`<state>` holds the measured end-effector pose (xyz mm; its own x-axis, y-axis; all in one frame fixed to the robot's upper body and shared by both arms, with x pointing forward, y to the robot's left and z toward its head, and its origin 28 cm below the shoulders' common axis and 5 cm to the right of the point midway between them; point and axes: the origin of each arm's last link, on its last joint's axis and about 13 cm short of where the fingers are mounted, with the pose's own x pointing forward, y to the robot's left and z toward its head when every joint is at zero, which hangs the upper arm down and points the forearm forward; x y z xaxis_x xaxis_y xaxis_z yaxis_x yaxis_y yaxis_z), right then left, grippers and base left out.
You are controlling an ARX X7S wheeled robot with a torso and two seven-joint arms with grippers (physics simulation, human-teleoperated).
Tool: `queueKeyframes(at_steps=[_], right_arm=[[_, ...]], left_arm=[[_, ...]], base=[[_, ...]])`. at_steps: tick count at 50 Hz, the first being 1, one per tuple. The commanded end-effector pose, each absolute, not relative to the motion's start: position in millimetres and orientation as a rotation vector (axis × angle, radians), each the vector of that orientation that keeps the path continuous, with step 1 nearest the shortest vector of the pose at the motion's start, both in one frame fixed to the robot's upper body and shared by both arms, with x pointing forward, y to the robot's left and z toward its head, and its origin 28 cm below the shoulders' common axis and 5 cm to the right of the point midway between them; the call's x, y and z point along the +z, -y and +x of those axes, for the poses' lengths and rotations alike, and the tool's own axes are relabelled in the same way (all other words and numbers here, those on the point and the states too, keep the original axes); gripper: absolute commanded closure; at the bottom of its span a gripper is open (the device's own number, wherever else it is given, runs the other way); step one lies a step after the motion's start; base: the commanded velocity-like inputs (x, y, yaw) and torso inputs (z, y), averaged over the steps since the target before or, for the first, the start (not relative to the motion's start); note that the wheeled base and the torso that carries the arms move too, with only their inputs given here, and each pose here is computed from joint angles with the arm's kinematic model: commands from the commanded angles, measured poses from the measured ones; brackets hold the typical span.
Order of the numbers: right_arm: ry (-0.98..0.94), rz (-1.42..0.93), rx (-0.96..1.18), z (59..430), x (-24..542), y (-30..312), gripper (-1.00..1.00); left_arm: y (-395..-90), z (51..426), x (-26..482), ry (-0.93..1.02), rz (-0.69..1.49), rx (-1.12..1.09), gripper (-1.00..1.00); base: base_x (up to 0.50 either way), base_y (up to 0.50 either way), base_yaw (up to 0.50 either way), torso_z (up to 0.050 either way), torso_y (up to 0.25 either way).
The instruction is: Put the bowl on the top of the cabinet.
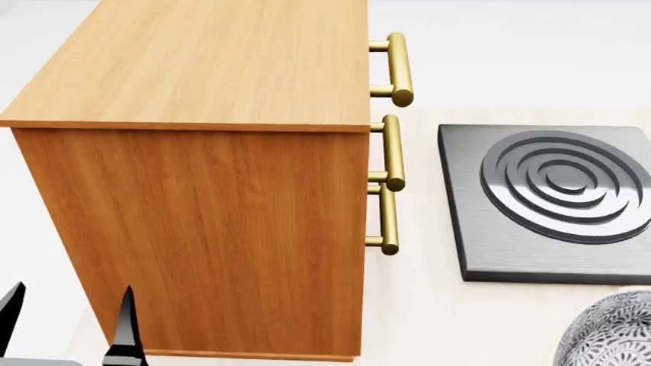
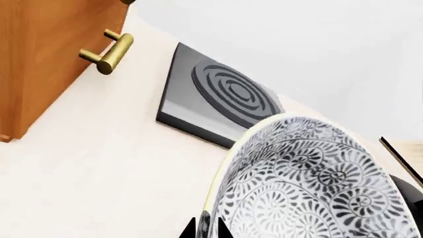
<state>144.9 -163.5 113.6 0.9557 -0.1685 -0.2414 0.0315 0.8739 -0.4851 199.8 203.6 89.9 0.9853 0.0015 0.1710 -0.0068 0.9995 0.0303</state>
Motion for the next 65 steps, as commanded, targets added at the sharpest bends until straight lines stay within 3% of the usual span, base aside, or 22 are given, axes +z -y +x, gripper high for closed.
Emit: queueKeyframes(at_steps=[1, 13, 26, 47, 65], right_arm=[[-0.124, -0.515, -0.102, 156.0, 169.4, 156.0, 1.0], [0.017, -0.484, -0.071, 165.7, 234.4, 144.1, 1.0], [0.076, -0.473, -0.054, 176.9, 268.2, 132.7, 1.0], [0.183, -0.46, -0.034, 198.3, 351.1, 91.6, 1.0], [0.284, -0.448, -0.014, 191.0, 404.0, 61.2, 1.0]], left_arm=[[-203.1, 200.3, 89.1, 0.17, 0.03, 0.001, -1.0], [-202.3, 201.4, 89.6, 0.168, 0.036, -0.001, -1.0], [-201.2, 201.9, 89.1, 0.167, 0.037, -0.004, -1.0], [-200.0, 204.8, 85.1, 0.156, 0.041, -0.01, -1.0], [-199.5, 204.9, 86.6, 0.158, 0.04, -0.011, -1.0]], base=[[0.0, 0.0, 0.0, 0.0, 0.0], [0.0, 0.0, 0.0, 0.0, 0.0], [0.0, 0.0, 0.0, 0.0, 0.0], [0.0, 0.0, 0.0, 0.0, 0.0], [0.0, 0.0, 0.0, 0.0, 0.001]])
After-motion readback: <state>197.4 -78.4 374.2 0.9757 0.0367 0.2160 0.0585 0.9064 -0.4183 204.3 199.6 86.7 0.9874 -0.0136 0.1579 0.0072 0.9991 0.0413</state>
